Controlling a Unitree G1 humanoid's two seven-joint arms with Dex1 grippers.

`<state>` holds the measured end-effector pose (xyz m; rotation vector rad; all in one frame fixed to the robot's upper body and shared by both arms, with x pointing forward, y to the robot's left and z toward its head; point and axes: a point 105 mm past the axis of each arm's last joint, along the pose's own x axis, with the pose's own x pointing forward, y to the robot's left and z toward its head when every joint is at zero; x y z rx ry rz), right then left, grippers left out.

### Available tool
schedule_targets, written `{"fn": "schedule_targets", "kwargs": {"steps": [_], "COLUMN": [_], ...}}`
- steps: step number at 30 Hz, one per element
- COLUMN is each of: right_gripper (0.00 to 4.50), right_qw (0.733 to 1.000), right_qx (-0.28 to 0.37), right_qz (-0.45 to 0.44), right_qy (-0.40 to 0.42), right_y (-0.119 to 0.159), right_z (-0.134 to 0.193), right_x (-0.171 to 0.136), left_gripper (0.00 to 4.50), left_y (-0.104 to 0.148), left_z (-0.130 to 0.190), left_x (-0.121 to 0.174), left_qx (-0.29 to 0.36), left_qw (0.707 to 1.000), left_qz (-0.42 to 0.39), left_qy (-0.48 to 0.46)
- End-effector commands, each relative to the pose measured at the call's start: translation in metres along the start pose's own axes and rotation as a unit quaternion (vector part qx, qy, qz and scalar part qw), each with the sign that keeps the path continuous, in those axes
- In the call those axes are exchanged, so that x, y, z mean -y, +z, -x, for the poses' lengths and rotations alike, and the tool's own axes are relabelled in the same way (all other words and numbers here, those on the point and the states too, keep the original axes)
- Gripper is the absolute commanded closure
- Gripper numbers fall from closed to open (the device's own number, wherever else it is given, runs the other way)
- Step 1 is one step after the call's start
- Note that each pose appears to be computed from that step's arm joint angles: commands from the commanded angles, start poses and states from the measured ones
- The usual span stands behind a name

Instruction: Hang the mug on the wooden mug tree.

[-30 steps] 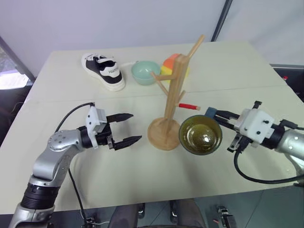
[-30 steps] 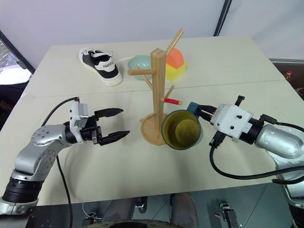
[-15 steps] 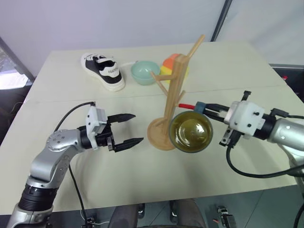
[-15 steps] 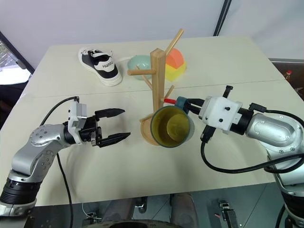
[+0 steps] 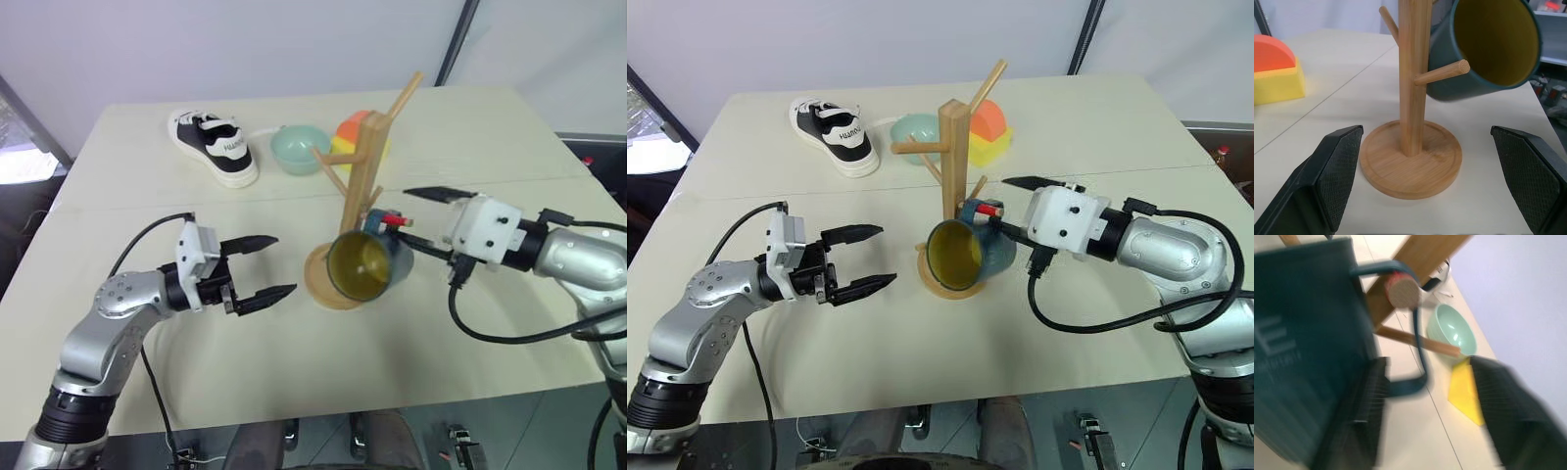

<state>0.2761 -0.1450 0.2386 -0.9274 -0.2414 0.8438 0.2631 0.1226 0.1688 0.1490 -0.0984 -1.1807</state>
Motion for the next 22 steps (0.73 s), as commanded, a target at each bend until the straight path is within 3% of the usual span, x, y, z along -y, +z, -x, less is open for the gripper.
{"fn": "schedule_targets", "kwargs": {"steps": [1,5,11,15,22], "right_gripper": [1.13,1.13,1.13,1.13,1.13], "right_qw": [0.999,0.981,0.918,0.877,0.855], "right_qx": [0.004,0.004,0.029,0.043,0.03], "right_qz": [-0.008,-0.162,-0.357,-0.423,-0.459], "right_qy": [-0.047,-0.103,-0.169,-0.223,-0.238], "right_y": [0.002,-0.033,-0.082,-0.108,-0.143], "right_z": [0.019,0.047,0.054,0.046,0.016], "right_x": [0.02,0.017,-0.013,-0.022,-0.047], "left_gripper": [0.0,0.0,0.0,0.0,0.0], "left_y": [0.011,-0.003,-0.029,-0.055,-0.077], "left_z": [0.004,0.01,0.029,0.051,0.074], "left_x": [-0.002,-0.021,-0.048,-0.063,-0.063], "left_qx": [0.011,0.004,0.005,-0.016,-0.026], "left_qw": [1.0,0.996,0.971,0.936,0.899], "left_qz": [-0.017,0.018,0.071,0.081,0.085], "left_qy": [0.012,0.091,0.229,0.342,0.43]}}
